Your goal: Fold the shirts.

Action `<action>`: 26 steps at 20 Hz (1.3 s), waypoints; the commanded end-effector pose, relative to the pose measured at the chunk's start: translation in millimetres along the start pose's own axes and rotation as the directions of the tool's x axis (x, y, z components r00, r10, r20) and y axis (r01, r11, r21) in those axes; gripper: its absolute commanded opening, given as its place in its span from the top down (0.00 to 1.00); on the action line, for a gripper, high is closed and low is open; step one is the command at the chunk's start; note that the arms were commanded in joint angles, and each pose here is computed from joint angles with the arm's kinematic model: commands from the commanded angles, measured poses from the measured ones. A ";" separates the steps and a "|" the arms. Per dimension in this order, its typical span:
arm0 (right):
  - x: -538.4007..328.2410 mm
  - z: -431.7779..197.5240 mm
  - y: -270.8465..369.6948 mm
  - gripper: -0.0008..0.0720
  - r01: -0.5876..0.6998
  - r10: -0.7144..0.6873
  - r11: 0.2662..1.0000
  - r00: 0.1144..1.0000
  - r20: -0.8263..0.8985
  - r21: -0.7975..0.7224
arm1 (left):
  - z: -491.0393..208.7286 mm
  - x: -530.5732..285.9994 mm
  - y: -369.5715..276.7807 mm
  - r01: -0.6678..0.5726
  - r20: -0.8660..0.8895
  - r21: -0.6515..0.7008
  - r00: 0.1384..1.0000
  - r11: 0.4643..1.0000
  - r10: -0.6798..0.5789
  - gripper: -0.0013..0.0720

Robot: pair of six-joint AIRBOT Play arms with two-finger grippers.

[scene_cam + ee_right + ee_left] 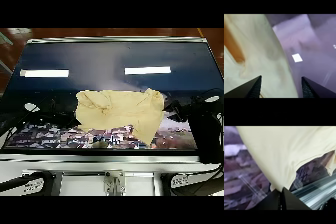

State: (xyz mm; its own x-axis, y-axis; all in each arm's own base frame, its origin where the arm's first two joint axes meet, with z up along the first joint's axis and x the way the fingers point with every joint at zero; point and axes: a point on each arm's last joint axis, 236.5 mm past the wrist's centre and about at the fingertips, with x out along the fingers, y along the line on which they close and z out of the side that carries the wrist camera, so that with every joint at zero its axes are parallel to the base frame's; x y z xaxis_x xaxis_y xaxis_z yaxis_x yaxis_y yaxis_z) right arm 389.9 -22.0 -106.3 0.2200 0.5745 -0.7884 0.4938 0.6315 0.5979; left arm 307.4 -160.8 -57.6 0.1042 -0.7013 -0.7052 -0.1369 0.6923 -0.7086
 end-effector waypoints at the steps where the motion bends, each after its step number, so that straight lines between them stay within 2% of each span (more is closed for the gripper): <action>1: 31.4 7.5 20.0 0.12 -0.105 0.105 0.994 0.994 0.001 0.017 | 12.6 -19.6 -22.4 0.011 0.067 0.099 0.998 0.995 -0.018 0.93; 3: 50.3 2.2 22.3 0.13 -0.080 0.080 0.997 0.997 -0.018 0.011 | 24.8 -29.2 -34.4 0.012 0.100 0.138 0.995 0.990 -0.026 0.93; 4: 54.7 2.8 24.5 0.23 -0.072 0.072 0.997 0.997 -0.012 0.021 | 32.5 -34.8 -41.6 0.013 0.120 0.157 0.992 0.987 -0.032 0.93; 5: 55.6 2.6 28.9 0.60 -0.080 0.080 0.997 0.997 -0.011 0.021 | 41.3 -41.8 -49.6 0.014 0.142 0.178 0.989 0.984 -0.040 0.93; 6: 52.6 1.7 36.6 0.91 -0.104 0.105 0.994 0.994 -0.020 0.023 | 48.0 -49.6 -57.4 0.014 0.157 0.201 0.987 0.979 -0.047 0.93; 8: 30.0 -6.0 63.4 0.91 -0.168 0.163 0.981 0.985 -0.064 -0.098 | 55.9 -70.0 -68.3 -0.030 0.158 0.282 0.987 0.959 -0.016 0.93; 11: -45.8 -9.6 125.1 0.91 -0.219 0.228 0.911 0.973 -0.017 -0.349 | 62.7 -122.8 -79.9 -0.205 0.174 0.398 0.974 0.894 0.146 0.93; 13: -121.4 -17.8 183.1 0.91 -0.192 0.285 0.824 0.954 0.097 -0.532 | 74.0 -187.8 -121.4 -0.327 0.315 0.489 0.931 0.808 0.186 0.93; 15: -218.2 -39.4 249.6 0.91 -0.077 0.383 0.704 0.879 0.286 -0.706 | 75.7 -269.6 -193.6 -0.431 0.537 0.545 0.838 0.719 0.095 0.93; 16: -269.0 -59.4 282.2 0.91 0.004 0.449 0.641 0.809 0.379 -0.768 | 64.9 -312.1 -234.8 -0.477 0.634 0.570 0.773 0.669 0.011 0.93; 17: -325.8 -88.6 314.8 0.91 0.108 0.531 0.579 0.703 0.474 -0.808 | 45.0 -358.7 -277.6 -0.531 0.723 0.583 0.684 0.615 -0.094 0.93; 19: -424.6 -163.3 358.5 0.91 0.279 0.682 0.507 0.449 0.577 -0.816 | -8.8 -438.3 -344.6 -0.625 0.821 0.566 0.483 0.537 -0.304 0.93; 20: -466.5 -202.5 367.6 0.91 0.351 0.730 0.503 0.316 0.606 -0.790 | -36.0 -466.8 -365.4 -0.653 0.835 0.548 0.390 0.522 -0.388 0.93; 22: -524.7 -264.3 363.9 0.91 0.437 0.762 0.545 0.097 0.640 -0.715 | -81.6 -501.1 -380.3 -0.666 0.841 0.512 0.259 0.543 -0.475 0.93; 23: -540.1 -284.4 356.1 0.91 0.459 0.753 0.573 0.032 0.657 -0.679 | -95.2 -507.9 -375.7 -0.665 0.852 0.490 0.228 0.564 -0.471 0.93; 24: -549.2 -300.5 345.9 0.91 0.474 0.734 0.602 -0.011 0.679 -0.643 | -107.1 -511.4 -370.6 -0.665 0.860 0.474 0.209 0.578 -0.465 0.93; 26: -549.6 -315.1 329.0 0.91 0.493 0.694 0.634 -0.021 0.720 -0.596 | -127.3 -515.8 -361.6 -0.675 0.871 0.447 0.179 0.587 -0.457 0.93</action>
State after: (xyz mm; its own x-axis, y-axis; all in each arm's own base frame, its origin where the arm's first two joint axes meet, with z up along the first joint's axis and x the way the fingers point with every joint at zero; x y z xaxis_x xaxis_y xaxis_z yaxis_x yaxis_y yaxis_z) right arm 229.4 42.2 544.6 0.9586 0.1830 0.2181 -0.2078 0.9734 0.0969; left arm 224.8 -83.9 543.1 0.9326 -0.3553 0.0625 0.3529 0.9345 0.0476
